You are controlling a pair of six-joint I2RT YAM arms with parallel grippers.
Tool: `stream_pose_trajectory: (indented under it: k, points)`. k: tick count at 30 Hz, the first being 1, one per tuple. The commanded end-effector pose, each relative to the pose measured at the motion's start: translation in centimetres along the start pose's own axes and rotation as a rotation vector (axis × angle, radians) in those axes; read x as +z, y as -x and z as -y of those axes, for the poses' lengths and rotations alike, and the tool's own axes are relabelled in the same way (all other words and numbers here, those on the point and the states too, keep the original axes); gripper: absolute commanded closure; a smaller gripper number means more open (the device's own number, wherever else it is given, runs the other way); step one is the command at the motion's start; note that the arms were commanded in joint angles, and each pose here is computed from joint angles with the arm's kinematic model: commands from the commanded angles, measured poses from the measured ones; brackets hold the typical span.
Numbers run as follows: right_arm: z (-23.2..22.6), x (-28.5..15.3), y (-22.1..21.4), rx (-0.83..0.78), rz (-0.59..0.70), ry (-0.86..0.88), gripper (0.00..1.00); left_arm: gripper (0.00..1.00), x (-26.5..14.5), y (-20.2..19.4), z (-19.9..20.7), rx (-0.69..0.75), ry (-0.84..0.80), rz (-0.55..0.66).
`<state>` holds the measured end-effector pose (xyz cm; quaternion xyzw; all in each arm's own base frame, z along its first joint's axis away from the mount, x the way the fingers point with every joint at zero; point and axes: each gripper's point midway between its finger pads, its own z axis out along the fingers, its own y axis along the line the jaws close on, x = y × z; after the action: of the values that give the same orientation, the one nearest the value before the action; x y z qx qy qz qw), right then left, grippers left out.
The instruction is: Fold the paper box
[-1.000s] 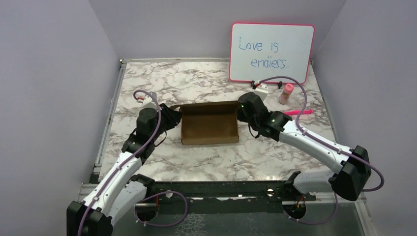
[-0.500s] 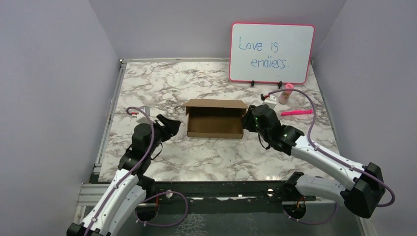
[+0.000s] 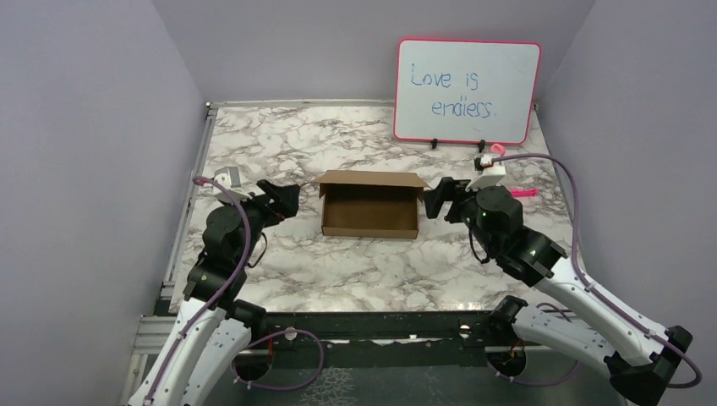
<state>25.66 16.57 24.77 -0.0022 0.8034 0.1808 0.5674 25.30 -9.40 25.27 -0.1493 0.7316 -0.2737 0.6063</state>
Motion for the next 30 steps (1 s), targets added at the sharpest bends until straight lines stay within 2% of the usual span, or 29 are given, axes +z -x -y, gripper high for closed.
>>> stream_pose_trajectory:
  k: [1,7,9,14,19,30]
  points:
    - [0.2,-0.5,4.2,-0.091,0.097,-0.038,0.1,0.07,2.1,2.9,1.3,0.118,0.012,0.024]
    - [-1.0,1.6,6.8,-0.186,0.097,-0.078,0.01,0.09,5.4,5.8,4.6,0.194,-0.036,0.01]
    - [-1.4,2.5,6.9,-0.207,0.081,-0.08,0.0,0.11,6.7,5.3,5.5,0.207,-0.061,-0.041]
    - [-1.6,4.6,5.7,-0.24,0.012,-0.072,0.0,0.16,9.4,2.0,5.9,0.216,-0.092,-0.213]
    - [-1.3,6.1,2.8,-0.243,-0.083,-0.048,0.0,0.19,10.2,-1.7,4.9,0.21,-0.107,-0.343]
    - [-0.3,6.3,-2.6,-0.243,-0.215,-0.029,0.02,0.27,8.7,-7.1,2.6,0.186,-0.109,-0.503]
